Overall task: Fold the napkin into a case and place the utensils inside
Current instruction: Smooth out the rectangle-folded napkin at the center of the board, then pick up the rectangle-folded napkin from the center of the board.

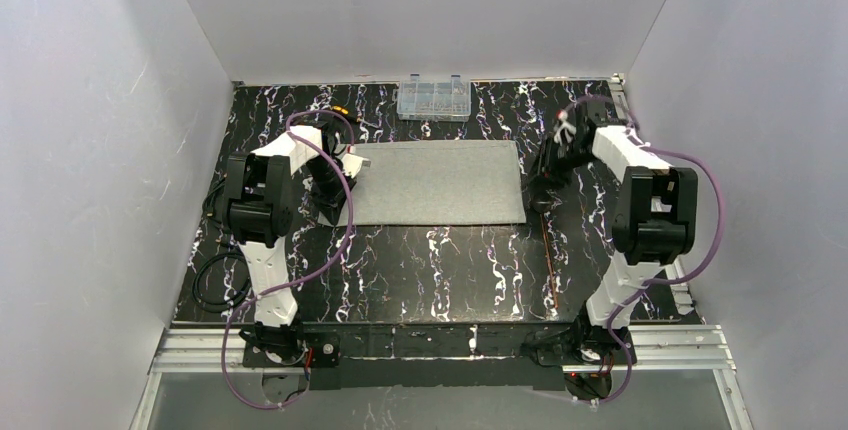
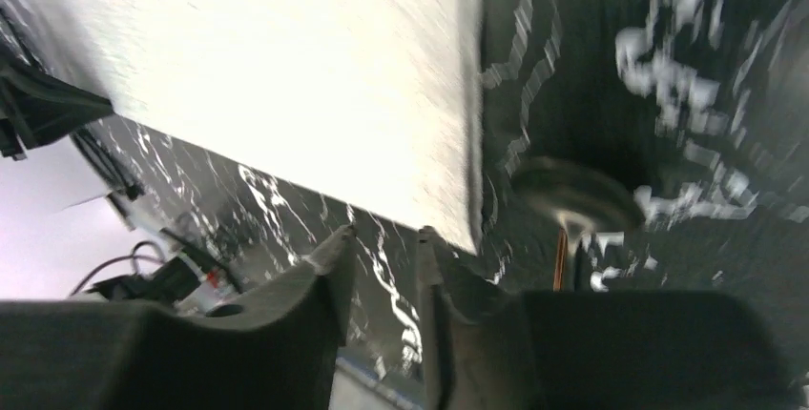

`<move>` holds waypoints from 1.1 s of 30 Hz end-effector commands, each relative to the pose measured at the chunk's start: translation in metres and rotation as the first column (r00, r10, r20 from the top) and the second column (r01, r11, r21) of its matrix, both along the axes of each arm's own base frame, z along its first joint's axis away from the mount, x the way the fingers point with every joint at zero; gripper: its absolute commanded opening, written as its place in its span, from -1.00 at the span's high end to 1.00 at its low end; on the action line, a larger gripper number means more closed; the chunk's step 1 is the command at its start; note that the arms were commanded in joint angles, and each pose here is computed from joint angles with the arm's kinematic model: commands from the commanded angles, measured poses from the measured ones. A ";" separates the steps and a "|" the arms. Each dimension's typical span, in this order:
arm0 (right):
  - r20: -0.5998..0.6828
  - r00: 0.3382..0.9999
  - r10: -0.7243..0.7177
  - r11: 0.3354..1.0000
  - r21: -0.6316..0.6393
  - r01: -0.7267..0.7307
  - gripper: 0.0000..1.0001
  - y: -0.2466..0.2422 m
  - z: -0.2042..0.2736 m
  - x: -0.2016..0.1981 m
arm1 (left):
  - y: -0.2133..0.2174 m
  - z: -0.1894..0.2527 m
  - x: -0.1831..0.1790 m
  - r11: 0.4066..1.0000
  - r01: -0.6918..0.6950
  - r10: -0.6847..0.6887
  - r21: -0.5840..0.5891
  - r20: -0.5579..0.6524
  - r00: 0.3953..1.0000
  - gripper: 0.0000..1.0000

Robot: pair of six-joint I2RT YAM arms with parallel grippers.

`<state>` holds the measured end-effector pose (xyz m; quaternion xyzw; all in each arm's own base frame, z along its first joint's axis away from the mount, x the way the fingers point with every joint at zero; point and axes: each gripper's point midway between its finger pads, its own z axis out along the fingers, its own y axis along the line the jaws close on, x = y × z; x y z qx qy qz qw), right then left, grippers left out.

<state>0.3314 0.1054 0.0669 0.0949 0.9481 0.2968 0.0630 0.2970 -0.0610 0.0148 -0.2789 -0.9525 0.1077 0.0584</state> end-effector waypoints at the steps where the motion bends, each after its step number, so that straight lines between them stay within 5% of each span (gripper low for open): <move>1: 0.222 0.975 -0.004 0.999 -0.035 0.012 0.10 0.007 0.065 0.051 | 0.012 -0.003 0.021 0.998 0.024 -0.029 0.052 0.093 0.995 0.82; 5: 0.315 0.949 -0.023 0.995 -0.086 0.053 -0.11 0.006 0.068 0.091 | 0.008 0.006 0.024 0.999 0.015 -0.018 0.031 0.102 0.995 0.73; 15: 0.362 0.932 0.029 0.977 -0.209 0.051 -0.14 0.006 0.015 0.158 | -0.014 0.073 0.043 0.996 -0.015 0.031 -0.086 0.187 0.982 0.34; 21: 0.326 0.945 0.032 0.977 -0.208 0.039 -0.09 0.008 -0.005 0.161 | -0.028 0.099 0.051 0.987 -0.035 0.068 -0.158 0.210 0.975 0.20; 33: 0.252 0.968 0.014 0.967 -0.249 0.050 0.07 0.005 -0.045 0.149 | 0.001 0.086 0.055 0.993 -0.050 0.074 -0.104 0.244 0.967 0.20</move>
